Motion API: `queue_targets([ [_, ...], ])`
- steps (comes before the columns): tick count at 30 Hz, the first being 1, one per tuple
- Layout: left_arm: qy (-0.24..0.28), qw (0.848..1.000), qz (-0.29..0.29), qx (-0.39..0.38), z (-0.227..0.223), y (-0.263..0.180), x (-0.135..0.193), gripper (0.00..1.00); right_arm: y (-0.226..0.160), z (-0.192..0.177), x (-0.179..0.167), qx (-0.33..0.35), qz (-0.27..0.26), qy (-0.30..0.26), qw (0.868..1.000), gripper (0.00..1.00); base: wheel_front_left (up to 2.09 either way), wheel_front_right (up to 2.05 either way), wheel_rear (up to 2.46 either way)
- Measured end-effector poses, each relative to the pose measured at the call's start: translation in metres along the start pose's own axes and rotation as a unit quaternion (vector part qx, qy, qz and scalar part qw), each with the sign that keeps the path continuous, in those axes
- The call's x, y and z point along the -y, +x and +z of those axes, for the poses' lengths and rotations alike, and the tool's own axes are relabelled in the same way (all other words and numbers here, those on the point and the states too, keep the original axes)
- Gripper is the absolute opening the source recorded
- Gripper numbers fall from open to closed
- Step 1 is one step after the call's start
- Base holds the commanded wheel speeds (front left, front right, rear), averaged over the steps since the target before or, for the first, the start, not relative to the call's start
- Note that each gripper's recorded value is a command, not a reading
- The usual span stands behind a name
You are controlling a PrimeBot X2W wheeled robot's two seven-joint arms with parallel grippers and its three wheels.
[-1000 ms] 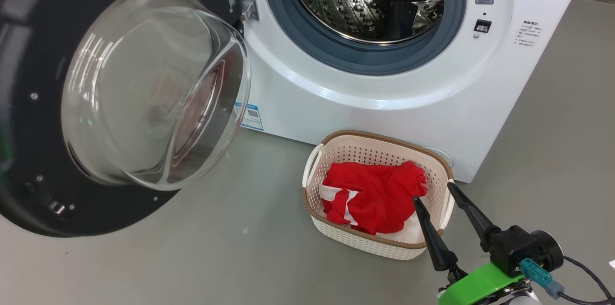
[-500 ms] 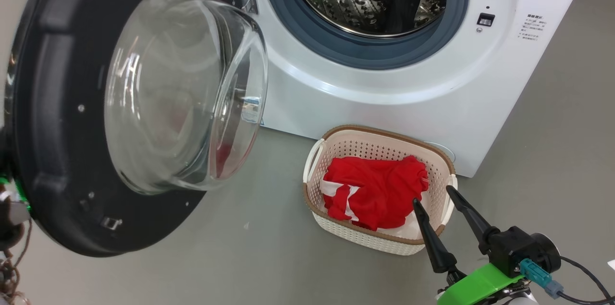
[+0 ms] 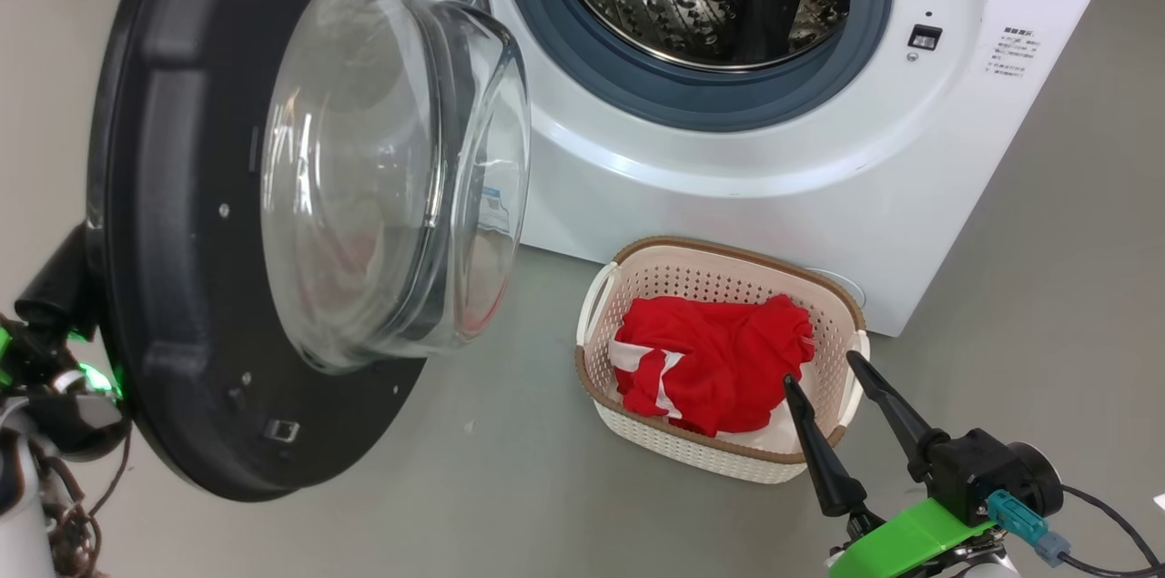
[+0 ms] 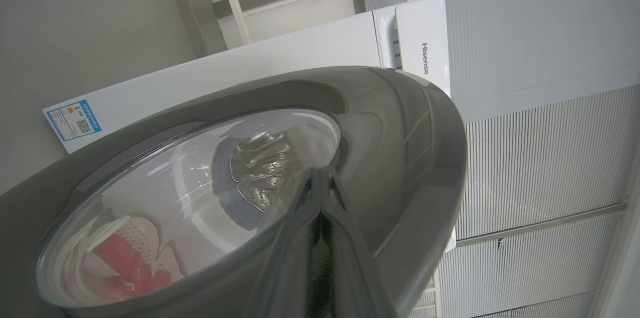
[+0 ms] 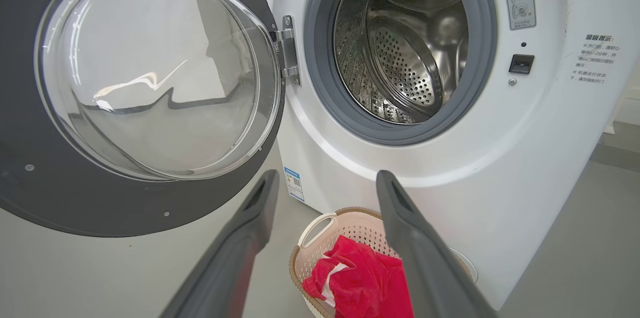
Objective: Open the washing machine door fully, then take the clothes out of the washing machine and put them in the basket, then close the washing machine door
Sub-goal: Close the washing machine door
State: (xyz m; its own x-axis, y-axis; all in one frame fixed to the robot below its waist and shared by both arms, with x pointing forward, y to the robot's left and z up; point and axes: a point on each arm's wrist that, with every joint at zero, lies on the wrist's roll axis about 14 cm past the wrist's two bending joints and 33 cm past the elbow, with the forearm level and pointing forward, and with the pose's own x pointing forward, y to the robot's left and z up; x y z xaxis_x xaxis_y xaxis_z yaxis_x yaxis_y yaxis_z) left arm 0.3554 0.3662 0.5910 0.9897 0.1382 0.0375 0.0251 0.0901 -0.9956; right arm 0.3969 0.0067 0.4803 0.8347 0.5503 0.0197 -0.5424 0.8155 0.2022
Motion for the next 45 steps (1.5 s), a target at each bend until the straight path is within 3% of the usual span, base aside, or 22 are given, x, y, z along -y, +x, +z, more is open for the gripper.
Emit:
queue_targets([
  [12, -0.015, 0.999, -0.029, -0.036, -0.030, 0.003, 0.019, 0.00, -0.004, 0.004, 0.006, 0.008, -0.014, 0.021, 1.000, 1.00, 0.00, 0.00, 0.00],
  [45, -0.060, 0.984, -0.041, -0.161, -0.152, 0.039, 0.020, 0.00, -0.027, 0.009, 0.039, 0.017, -0.071, 0.025, 0.997, 1.00, 0.00, 0.00, 0.00],
])
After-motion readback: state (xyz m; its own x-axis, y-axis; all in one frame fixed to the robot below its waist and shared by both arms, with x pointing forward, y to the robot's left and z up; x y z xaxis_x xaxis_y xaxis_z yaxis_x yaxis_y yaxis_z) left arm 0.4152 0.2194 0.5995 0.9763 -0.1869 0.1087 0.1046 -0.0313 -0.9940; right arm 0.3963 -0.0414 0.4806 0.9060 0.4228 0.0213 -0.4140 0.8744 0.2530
